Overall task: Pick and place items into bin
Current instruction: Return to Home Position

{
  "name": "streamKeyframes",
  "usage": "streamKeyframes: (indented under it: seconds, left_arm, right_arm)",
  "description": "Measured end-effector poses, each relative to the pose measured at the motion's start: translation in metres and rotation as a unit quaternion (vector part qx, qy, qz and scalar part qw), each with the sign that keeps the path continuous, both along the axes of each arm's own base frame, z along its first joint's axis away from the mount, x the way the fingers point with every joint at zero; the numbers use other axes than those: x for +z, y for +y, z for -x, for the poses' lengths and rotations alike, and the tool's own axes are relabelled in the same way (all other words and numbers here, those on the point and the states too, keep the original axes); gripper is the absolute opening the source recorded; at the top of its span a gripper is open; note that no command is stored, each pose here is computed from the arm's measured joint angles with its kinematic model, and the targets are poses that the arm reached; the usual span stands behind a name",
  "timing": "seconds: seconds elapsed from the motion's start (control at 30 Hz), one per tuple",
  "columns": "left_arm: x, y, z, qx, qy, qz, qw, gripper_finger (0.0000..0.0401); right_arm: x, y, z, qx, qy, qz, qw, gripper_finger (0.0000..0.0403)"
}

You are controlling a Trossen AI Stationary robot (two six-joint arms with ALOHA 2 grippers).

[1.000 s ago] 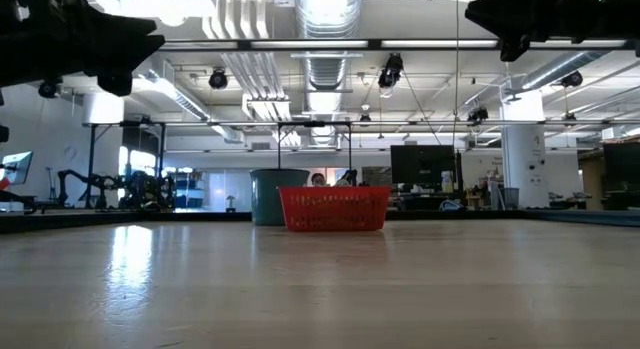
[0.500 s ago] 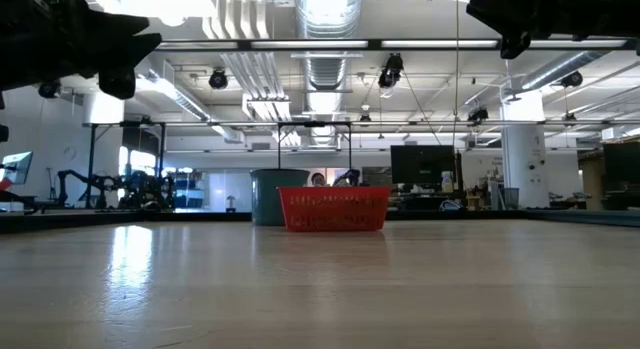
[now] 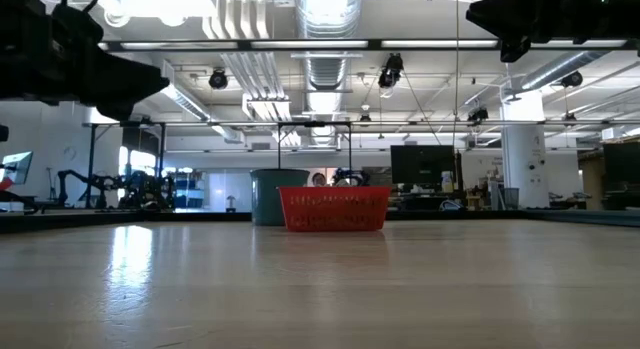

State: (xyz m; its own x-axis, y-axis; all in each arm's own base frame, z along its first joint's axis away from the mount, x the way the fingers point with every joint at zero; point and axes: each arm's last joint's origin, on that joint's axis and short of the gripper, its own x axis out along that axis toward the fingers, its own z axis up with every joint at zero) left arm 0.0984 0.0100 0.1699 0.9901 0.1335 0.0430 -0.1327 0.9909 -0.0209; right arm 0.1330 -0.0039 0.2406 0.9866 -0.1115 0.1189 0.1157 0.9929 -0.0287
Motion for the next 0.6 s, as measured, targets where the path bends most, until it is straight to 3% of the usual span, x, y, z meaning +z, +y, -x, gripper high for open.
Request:
streamKeyframes:
  seconds: [0.27, 0.6]
  left_arm:
    - [-0.0049, -0.0010, -0.0006, -0.017, 0.028, -0.024, 0.999, 0.0135]
    - [-0.0065, -0.0012, -0.0013, -0.022, 0.035, -0.009, 0.999, 0.0135]
  right_arm:
    - [0.0000, 0.0000, 0.0000, 0.000, 0.000, 0.003, 1.000, 0.0057]
    - [-0.0062, 0.0002, -0.0003, 0.003, 0.014, 0.004, 1.000, 0.0057]
